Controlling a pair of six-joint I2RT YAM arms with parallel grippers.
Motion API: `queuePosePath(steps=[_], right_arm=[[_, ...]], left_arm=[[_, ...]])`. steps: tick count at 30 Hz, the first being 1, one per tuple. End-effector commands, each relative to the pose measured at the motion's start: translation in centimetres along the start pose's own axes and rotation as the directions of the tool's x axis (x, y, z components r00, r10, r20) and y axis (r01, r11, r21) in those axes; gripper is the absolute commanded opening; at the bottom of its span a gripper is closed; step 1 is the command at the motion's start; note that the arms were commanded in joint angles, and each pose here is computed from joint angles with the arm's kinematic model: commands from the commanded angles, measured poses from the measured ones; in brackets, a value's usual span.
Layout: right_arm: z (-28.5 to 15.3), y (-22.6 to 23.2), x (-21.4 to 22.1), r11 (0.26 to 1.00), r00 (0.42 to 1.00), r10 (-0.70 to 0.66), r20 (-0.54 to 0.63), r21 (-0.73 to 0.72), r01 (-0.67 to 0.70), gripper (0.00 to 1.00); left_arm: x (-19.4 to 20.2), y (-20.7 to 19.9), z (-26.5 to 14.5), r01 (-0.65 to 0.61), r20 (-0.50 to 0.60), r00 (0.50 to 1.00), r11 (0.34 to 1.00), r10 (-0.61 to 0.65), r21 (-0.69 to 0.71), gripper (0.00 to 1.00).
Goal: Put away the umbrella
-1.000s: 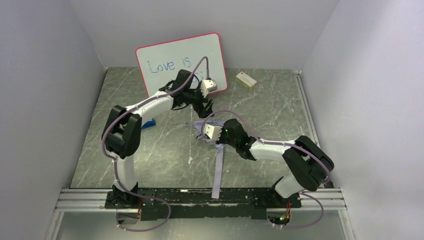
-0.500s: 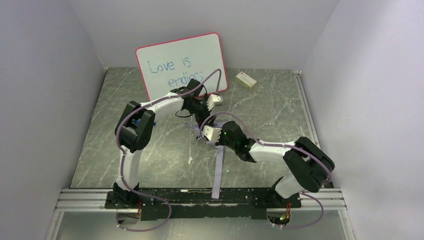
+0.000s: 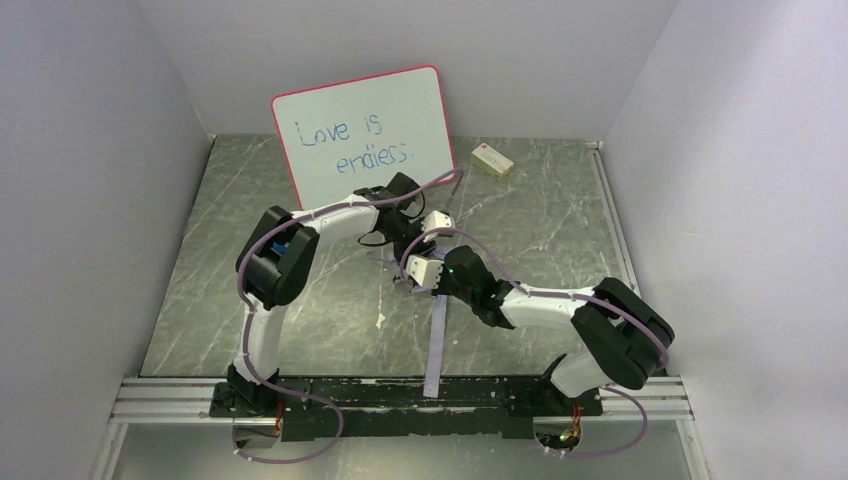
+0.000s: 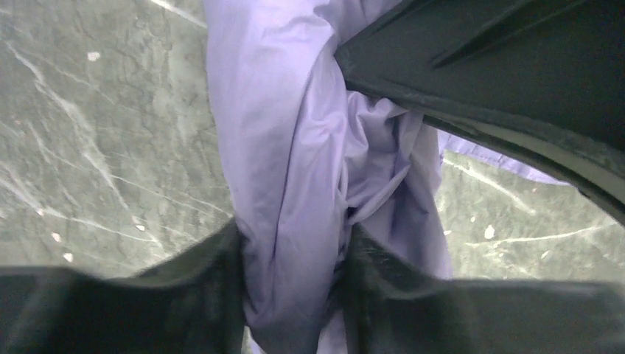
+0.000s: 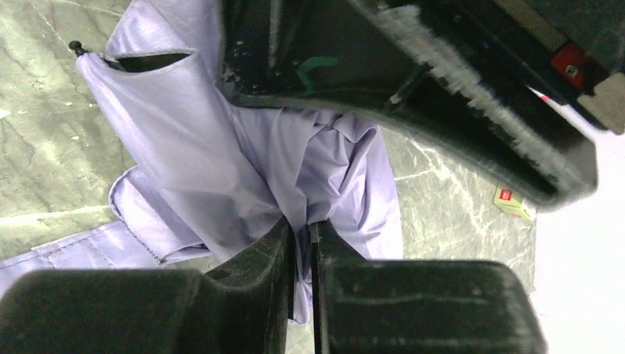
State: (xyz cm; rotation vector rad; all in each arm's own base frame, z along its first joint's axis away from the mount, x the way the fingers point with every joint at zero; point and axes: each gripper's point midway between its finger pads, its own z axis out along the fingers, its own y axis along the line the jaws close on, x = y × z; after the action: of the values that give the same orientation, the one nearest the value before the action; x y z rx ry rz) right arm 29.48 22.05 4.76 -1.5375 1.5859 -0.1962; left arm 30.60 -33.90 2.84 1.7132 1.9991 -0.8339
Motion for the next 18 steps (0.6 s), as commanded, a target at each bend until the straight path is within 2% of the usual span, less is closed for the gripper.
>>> queuePosePath(steps=[1, 2, 3, 7, 12, 14, 18], right_arm=[[-1.0, 5.1, 3.1, 0.987, 0.996, 0.021, -0.086, -0.156, -0.035, 0.13], [-1.0, 4.8, 2.9, 0.988, 0.997, 0.027, -0.076, -0.147, -0.038, 0.13], [-1.0, 4.7, 2.7, 0.989, 0.997, 0.029, -0.067, -0.141, -0.038, 0.14], [-1.3, 3.6, 1.5, 0.993, 0.999, 0.046, -0.022, -0.104, -0.048, 0.22], [-3.9, 0.7, -2.5, 0.988, 0.974, 0.156, 0.163, -0.026, -0.154, 0.51], [-6.1, -1.2, -4.8, 0.972, 0.931, 0.22, 0.291, 0.017, -0.235, 0.56], [-10.0, -4.0, -6.9, 0.912, 0.819, 0.326, 0.472, 0.072, -0.404, 0.58]], left_arm=[[4.0, -1.4, 1.4, -0.027, -0.146, 0.989, 0.999, 0.032, 0.039, 0.27], [4.3, -1.3, 1.4, -0.03, -0.159, 0.987, 0.999, 0.035, 0.035, 0.13], [4.6, -1.2, 1.4, -0.032, -0.17, 0.985, 0.999, 0.037, 0.027, 0.06], [5.5, -1.0, 1.5, -0.063, -0.211, 0.975, 0.998, 0.062, 0.004, 0.05], [5.3, 0.2, 1.5, -0.096, -0.218, 0.973, 0.993, 0.081, -0.062, 0.05], [5.3, 0.6, 1.5, -0.096, -0.219, 0.973, 0.992, 0.076, -0.084, 0.05], [5.4, 1.1, 1.9, -0.116, -0.237, 0.968, 0.984, 0.082, -0.133, 0.05]])
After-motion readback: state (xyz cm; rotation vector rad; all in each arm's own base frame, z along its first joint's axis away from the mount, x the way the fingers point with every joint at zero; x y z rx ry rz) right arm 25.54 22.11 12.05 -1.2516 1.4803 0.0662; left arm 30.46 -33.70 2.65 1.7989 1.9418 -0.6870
